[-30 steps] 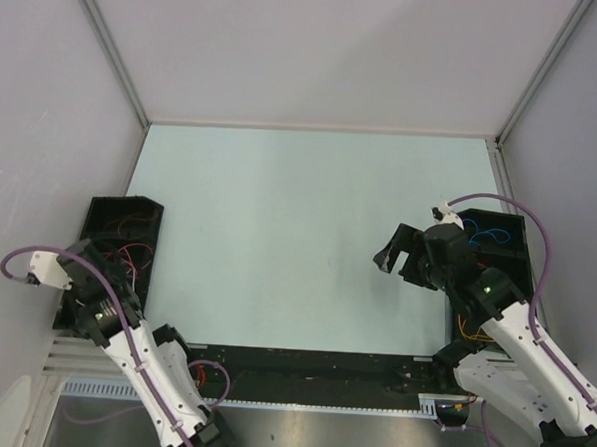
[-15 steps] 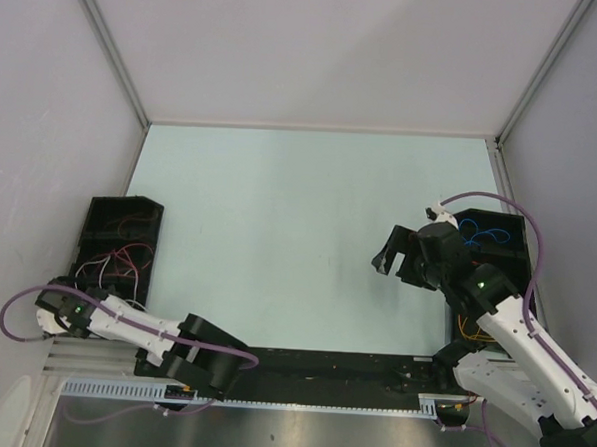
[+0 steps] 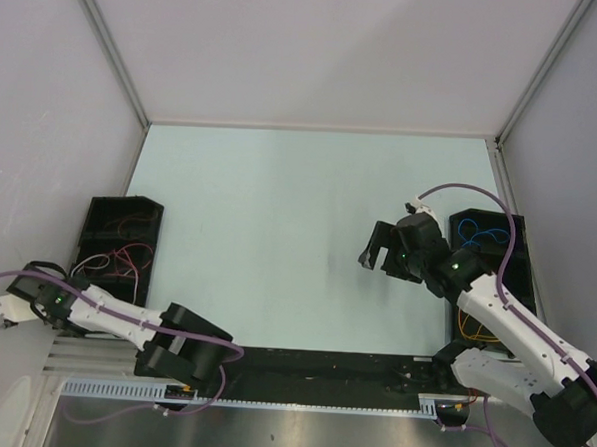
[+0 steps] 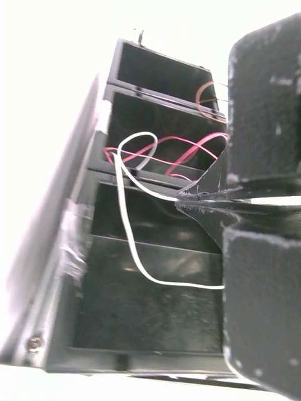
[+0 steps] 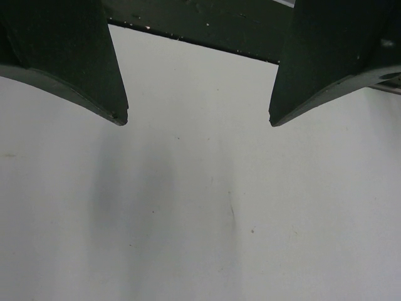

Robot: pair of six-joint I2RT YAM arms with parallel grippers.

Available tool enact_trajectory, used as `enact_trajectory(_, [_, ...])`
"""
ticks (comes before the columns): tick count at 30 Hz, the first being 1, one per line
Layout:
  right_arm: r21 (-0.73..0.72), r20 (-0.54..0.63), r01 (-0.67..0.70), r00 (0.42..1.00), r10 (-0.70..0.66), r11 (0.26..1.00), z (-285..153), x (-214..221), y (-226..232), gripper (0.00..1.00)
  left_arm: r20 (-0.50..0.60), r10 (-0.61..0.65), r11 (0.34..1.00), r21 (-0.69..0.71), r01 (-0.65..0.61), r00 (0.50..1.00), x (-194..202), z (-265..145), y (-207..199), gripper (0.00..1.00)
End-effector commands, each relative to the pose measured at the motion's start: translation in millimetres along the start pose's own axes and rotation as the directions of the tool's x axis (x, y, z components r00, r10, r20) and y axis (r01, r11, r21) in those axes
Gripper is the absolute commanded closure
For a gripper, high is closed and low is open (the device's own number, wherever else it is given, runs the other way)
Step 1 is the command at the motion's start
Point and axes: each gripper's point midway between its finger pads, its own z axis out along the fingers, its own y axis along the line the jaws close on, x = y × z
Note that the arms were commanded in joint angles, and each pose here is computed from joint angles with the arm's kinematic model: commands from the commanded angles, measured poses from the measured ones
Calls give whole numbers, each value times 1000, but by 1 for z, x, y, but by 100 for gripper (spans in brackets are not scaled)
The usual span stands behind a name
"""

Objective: Untangle the cables

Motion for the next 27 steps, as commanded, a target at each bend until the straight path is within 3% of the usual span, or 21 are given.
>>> enact_trajectory(1, [-33, 24, 17, 1000, -16, 999, 7, -10, 13, 0, 59, 5, 1000, 22, -6, 998, -21, 4, -14, 100])
enact_trajectory(3, [-33, 18, 17, 1000, -17, 999, 11, -10, 14, 0, 54, 11, 1000, 25, -13, 998, -19, 4, -12, 98])
enact_trajectory(5, [-41, 17, 17, 1000, -17, 999, 13, -10, 17, 0, 62, 10, 999, 46, -12, 998, -19, 1, -15, 85])
enact_trajectory(6, [-41, 9, 17, 1000, -17, 999, 15, -9, 17, 0, 41, 11, 997, 70, -14, 999, -12, 1, -15, 76])
enact_trajectory(7, [-39, 8, 16, 1000, -16, 999, 15, -9, 17, 0, 62, 15, 993, 119, -22, 998, -14, -3, -23, 54])
enact_trajectory(10, [-45, 10, 17, 1000, -17, 999, 15, -9, 18, 0, 77, 11, 982, 187, -26, 997, -10, -11, -30, 34])
enact_trajectory(20, [-19, 26, 40, 999, -40, 999, 9, -10, 10, 0, 99, 73, 943, 316, -101, 992, -11, -45, -59, 26])
enact_trajectory(24, [-28, 25, 40, 999, -40, 999, 9, -10, 12, 0, 160, 131, 907, 378, -183, 978, -8, -70, -80, 16])
enact_trajectory(27, [-36, 28, 39, 999, -38, 999, 9, -11, 13, 0, 198, 186, 835, 485, -261, 962, 5, -96, -110, 4])
